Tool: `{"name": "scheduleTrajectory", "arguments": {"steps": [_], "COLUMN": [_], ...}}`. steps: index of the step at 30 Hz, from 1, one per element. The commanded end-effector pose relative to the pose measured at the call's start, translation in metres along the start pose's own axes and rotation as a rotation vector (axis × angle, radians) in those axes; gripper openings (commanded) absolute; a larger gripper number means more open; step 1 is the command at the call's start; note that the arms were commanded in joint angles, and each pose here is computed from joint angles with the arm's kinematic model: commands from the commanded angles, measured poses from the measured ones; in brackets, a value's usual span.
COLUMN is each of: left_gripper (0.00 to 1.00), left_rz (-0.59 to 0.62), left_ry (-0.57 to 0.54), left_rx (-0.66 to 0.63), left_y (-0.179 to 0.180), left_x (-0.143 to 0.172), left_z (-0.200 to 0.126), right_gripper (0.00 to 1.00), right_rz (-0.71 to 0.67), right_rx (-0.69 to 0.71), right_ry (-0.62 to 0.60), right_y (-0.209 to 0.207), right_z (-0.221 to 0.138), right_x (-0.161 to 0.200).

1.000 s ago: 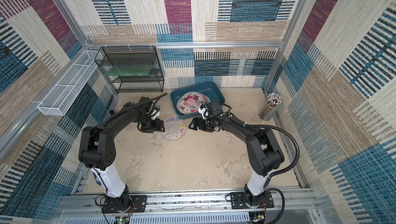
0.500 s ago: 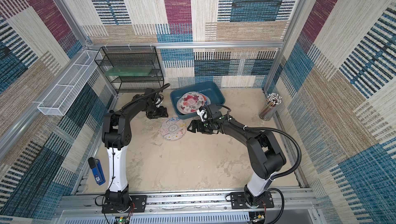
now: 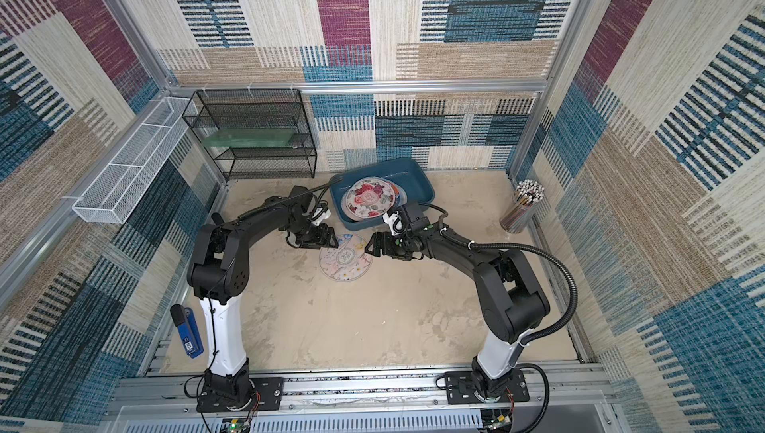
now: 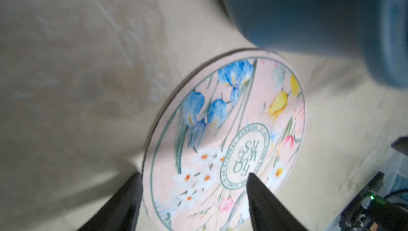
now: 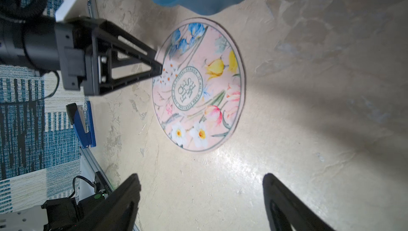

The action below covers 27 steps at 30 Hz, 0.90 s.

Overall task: Put the coasters into the storage box
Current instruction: Move the coaster to the center of the board.

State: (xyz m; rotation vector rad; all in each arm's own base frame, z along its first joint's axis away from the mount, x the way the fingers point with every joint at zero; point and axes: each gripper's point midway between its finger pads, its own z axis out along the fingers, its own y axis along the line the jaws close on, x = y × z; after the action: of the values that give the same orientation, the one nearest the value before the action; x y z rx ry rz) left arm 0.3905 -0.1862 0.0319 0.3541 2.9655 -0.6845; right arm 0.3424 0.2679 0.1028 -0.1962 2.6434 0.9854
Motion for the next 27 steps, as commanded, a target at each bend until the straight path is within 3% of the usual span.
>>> {"name": "scheduleTrajectory", "arguments": {"steps": [1,6,13,27], "left_gripper": [0.74,0.73,0.73,0.69], "left_rz": [-0.041,-0.022,-0.057,-0.089], "left_ry": [0.178,0.221,0.084,0.086], "left_rx": [0.005,0.013,-0.077,-0.041], "left_y": [-0.011,-0.036,-0.022,-0.030], "left_x": [0.055,0.079,0.060,0.060], "left_z": [0.015,0.020,0.002,0.017], "right_gripper": [0.89,0.89,0.85,0.82], "right_rz": [-0.008,0.009,0.029,0.042], "right_rx": [0.010,0.075,0.164,0.164], "right_ry": [-0.013,0.002,0.056,0.202], "right_y": [-0.004,-0.020,-0.053,-0.062], "right_z": [0.003,0.006,0.012,0.036], "right_x": [-0.002,0.004,0.016,0.045]}}
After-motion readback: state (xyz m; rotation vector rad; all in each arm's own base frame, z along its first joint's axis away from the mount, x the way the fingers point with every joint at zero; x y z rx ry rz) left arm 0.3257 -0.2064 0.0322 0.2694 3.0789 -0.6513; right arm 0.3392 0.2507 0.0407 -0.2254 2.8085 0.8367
